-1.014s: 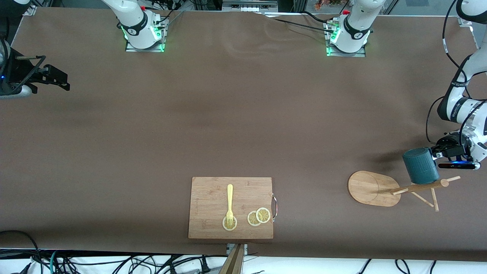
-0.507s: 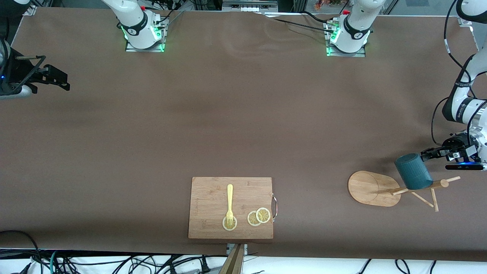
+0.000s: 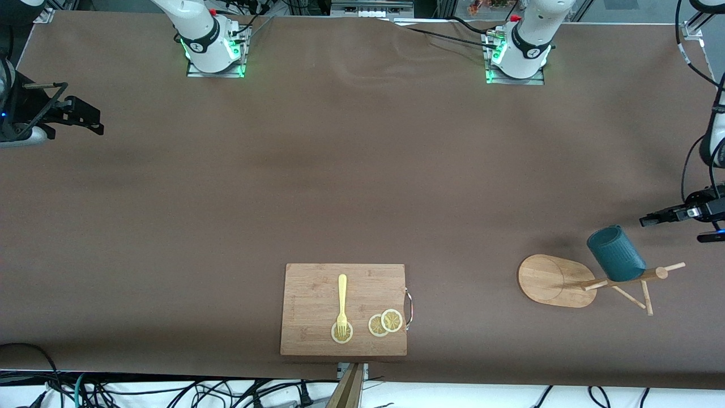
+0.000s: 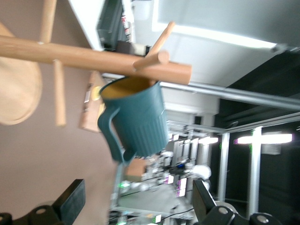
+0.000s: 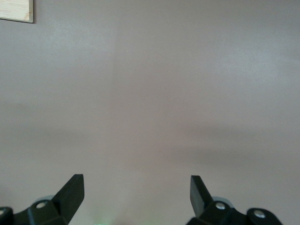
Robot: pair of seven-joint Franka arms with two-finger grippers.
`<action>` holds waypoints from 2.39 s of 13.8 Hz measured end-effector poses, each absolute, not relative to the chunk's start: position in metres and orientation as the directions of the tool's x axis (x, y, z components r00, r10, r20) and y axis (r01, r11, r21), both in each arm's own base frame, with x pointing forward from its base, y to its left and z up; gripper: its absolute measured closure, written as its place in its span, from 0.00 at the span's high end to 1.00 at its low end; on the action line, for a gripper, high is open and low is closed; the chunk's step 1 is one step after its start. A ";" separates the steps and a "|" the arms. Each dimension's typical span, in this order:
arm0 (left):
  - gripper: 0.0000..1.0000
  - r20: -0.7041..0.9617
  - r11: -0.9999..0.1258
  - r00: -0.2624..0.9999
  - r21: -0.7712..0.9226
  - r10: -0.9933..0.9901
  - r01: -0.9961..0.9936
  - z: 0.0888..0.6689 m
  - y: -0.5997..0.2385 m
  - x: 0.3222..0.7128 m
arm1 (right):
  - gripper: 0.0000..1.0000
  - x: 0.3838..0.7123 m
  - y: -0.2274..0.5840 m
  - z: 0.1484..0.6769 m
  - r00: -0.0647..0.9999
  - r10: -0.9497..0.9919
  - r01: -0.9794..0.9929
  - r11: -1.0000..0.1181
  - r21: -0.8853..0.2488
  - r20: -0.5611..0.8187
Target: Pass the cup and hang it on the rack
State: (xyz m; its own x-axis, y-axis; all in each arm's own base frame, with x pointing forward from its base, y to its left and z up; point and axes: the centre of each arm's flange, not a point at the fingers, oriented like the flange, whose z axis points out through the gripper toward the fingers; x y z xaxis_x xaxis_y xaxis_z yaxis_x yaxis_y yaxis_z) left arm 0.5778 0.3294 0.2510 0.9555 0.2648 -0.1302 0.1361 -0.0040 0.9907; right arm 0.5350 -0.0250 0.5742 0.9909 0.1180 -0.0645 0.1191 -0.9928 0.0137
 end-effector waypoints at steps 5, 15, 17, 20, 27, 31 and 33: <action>1.00 -0.006 -0.285 0.988 0.957 0.153 0.050 0.341 0.341 0.558 | 1.00 0.535 -0.025 0.575 0.991 0.118 0.119 -0.993 0.014 -0.063; 1.00 0.112 -0.789 0.953 0.539 -0.281 -0.296 0.580 0.190 0.545 | 1.00 0.535 -0.025 0.576 0.991 0.118 0.119 -0.993 0.014 -0.062; 1.00 0.104 -0.832 0.929 0.418 -0.355 -0.365 0.624 0.137 0.536 | 1.00 0.535 -0.025 0.576 0.991 0.118 0.119 -0.993 0.014 -0.062; 1.00 0.045 -0.886 0.922 0.263 -0.384 -0.382 0.669 0.053 0.510 | 1.00 0.535 -0.025 0.576 0.991 0.118 0.119 -0.993 0.014 -0.061; 1.00 -0.140 -0.972 0.963 0.065 -0.231 -0.224 0.647 -0.074 0.484 | 1.00 0.535 -0.025 0.577 0.991 0.118 0.119 -0.993 0.014 -0.061; 1.00 -0.161 -0.991 0.978 0.046 -0.131 -0.125 0.639 -0.066 0.486 | 1.00 0.535 -0.025 0.577 0.991 0.118 0.119 -0.993 0.014 -0.061; 1.00 -0.144 -0.996 0.987 0.056 -0.072 -0.064 0.639 -0.032 0.492 | 1.00 0.535 -0.024 0.577 0.991 0.119 0.120 -0.993 0.014 -0.061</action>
